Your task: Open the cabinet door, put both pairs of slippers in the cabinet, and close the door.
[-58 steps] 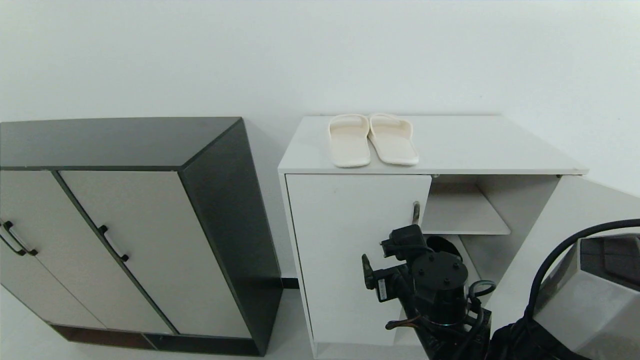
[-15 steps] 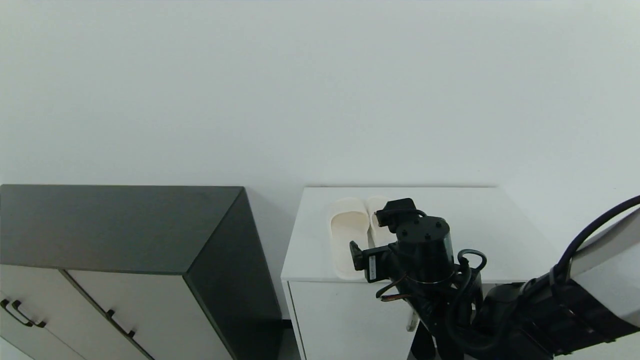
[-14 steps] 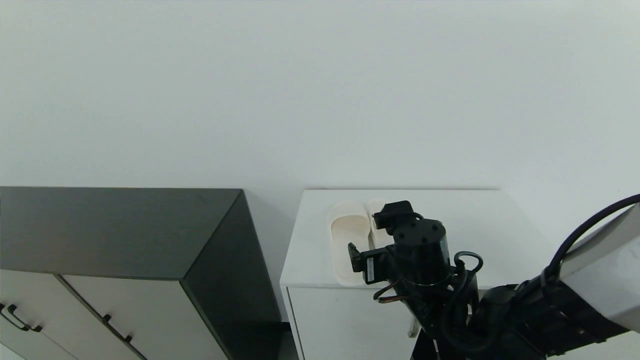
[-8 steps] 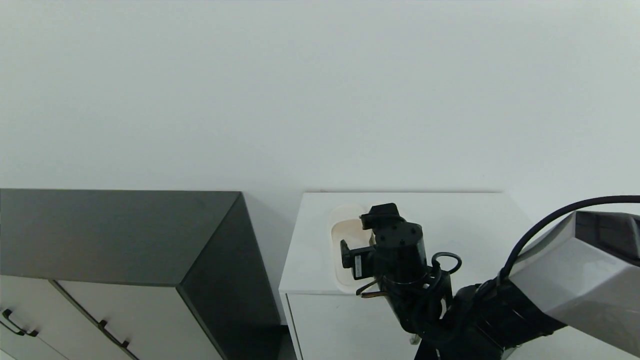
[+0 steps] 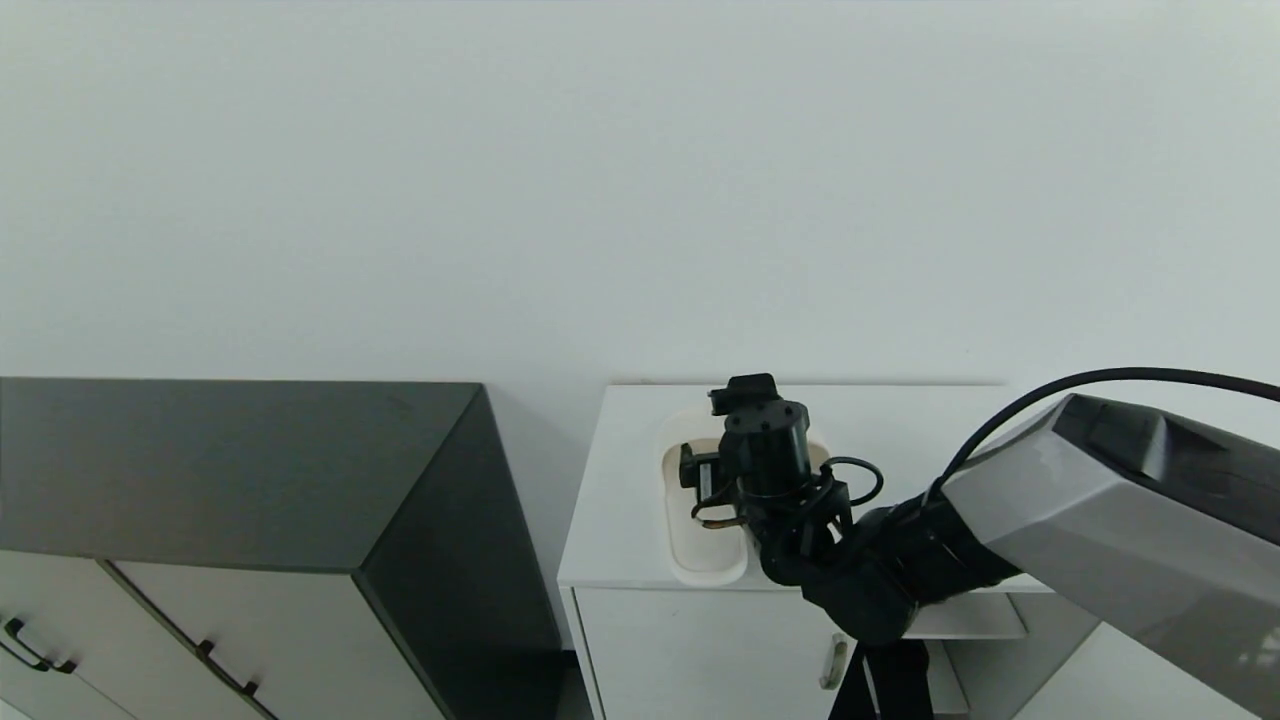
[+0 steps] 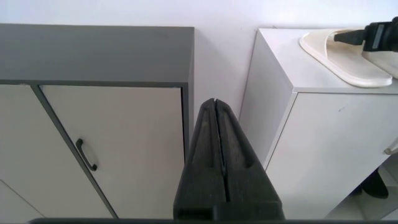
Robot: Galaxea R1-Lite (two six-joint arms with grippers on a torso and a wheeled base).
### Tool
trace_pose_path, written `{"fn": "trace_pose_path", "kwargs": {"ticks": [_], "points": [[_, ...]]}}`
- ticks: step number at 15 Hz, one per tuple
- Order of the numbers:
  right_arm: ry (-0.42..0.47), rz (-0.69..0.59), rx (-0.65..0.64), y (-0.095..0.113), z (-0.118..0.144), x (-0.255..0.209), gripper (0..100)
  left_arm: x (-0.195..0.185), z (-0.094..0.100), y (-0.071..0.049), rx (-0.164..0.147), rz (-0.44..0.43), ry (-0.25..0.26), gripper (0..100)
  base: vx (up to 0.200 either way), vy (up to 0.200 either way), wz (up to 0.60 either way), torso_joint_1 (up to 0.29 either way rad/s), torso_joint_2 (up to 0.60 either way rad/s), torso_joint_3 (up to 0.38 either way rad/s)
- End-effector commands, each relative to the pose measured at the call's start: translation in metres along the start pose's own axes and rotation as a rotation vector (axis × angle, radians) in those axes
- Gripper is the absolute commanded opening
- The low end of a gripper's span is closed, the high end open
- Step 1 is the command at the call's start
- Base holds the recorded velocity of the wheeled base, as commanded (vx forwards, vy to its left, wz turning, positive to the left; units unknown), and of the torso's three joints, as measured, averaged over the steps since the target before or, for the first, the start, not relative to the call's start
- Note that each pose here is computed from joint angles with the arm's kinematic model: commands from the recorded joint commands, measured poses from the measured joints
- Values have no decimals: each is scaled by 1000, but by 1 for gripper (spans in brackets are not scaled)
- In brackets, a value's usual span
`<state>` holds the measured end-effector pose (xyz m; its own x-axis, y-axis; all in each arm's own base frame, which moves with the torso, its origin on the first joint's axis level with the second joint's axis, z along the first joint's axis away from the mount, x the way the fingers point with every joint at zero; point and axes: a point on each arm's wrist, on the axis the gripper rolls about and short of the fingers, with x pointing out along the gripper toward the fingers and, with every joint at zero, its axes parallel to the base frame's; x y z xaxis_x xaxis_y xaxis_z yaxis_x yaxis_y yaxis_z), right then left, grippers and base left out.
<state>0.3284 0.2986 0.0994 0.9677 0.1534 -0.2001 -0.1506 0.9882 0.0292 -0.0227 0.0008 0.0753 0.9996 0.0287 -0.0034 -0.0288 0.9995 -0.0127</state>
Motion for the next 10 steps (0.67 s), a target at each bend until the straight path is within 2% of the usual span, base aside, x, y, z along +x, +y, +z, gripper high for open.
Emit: {"fn": "trace_pose_path", "kwargs": {"ticks": [1, 5, 10], "points": [[1, -18, 3, -1, -2, 13, 100, 0, 0, 0, 0, -1, 0, 0, 0, 0, 0, 0, 0, 0], [23, -22, 13, -2, -12, 16, 100, 0, 0, 0, -1, -1, 0, 0, 0, 0, 0, 0, 0, 0], [-5, -44, 28, -7, -5, 30, 100, 0, 0, 0, -1, 0, 0, 0, 0, 0, 0, 0, 0, 0]]}}
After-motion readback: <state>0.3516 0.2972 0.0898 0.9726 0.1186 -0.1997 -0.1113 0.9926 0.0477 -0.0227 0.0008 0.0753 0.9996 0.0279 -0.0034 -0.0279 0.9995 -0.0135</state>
